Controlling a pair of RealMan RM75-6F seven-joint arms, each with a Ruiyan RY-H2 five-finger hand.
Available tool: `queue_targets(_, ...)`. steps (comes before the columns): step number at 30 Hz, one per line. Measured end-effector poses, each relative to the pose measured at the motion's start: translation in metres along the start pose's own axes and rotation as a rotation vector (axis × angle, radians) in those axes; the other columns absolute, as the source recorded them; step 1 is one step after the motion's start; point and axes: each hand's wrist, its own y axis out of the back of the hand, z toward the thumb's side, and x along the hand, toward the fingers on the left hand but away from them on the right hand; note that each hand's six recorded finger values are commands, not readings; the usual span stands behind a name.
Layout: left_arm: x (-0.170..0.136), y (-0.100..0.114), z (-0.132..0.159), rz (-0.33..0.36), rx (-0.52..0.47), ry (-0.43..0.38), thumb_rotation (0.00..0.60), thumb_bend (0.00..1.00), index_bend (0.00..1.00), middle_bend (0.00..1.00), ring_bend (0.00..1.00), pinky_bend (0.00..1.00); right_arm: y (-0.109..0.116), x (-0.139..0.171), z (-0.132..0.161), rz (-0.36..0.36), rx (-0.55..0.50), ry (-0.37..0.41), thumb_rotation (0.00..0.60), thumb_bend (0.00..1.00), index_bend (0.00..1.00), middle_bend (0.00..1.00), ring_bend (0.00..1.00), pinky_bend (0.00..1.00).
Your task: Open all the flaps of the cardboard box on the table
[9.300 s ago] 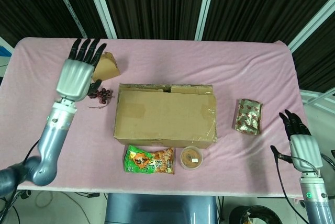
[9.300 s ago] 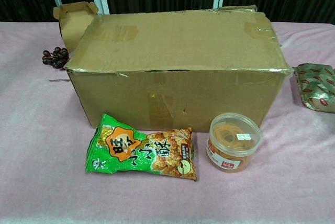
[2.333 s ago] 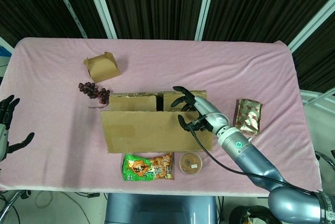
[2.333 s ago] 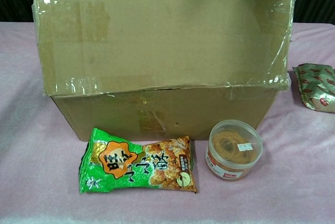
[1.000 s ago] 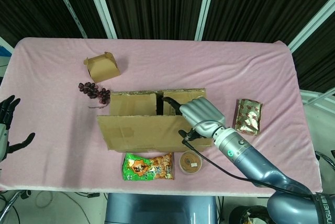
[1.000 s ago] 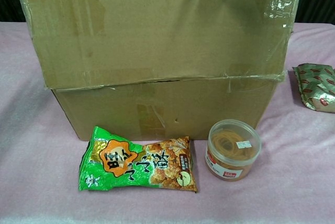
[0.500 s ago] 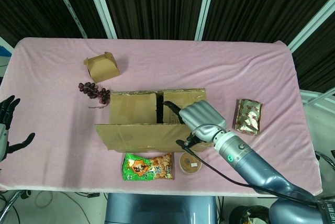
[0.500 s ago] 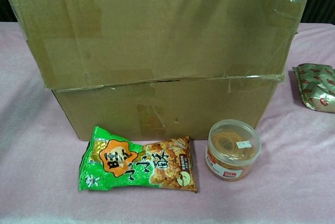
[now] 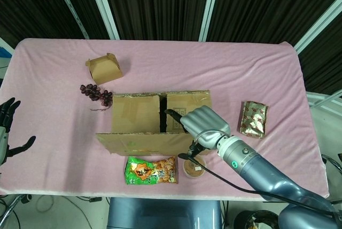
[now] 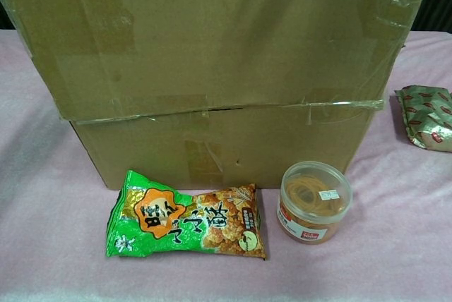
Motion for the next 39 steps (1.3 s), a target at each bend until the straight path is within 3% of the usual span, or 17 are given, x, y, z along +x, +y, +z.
queue_targets(8,0.000,0.000,0.000,0.000,-0.003,0.000,0.600,0.21,0.00,0.00,0.00,0.00,0.005,0.005,0.005,0.026,0.021,0.009,0.396,0.22,0.02,0.50,0.61,0.45)
queue_targets(18,0.000,0.000,0.001,-0.003,-0.007,-0.004,0.600,0.21,0.00,0.00,0.00,0.00,-0.004,0.016,0.009,0.135,0.029,0.020,0.395,0.21,0.02,0.50,0.61,0.45)
queue_targets(30,-0.001,0.001,0.001,0.002,-0.007,-0.006,0.600,0.21,0.00,0.00,0.00,0.00,-0.006,0.035,0.006,0.215,0.008,0.001,0.391,0.20,0.01,0.49,0.60,0.45)
queue_targets(34,-0.001,0.001,0.001,0.004,-0.005,-0.007,0.600,0.21,0.00,0.00,0.00,0.00,-0.002,0.037,0.002,0.198,0.023,-0.013,0.411,0.20,0.01,0.42,0.54,0.39)
queue_targets(39,-0.001,0.001,0.000,0.003,0.002,-0.006,0.600,0.21,0.00,0.00,0.00,0.00,0.006,0.037,-0.014,0.131,0.070,-0.056,0.485,0.20,0.01,0.30,0.32,0.31)
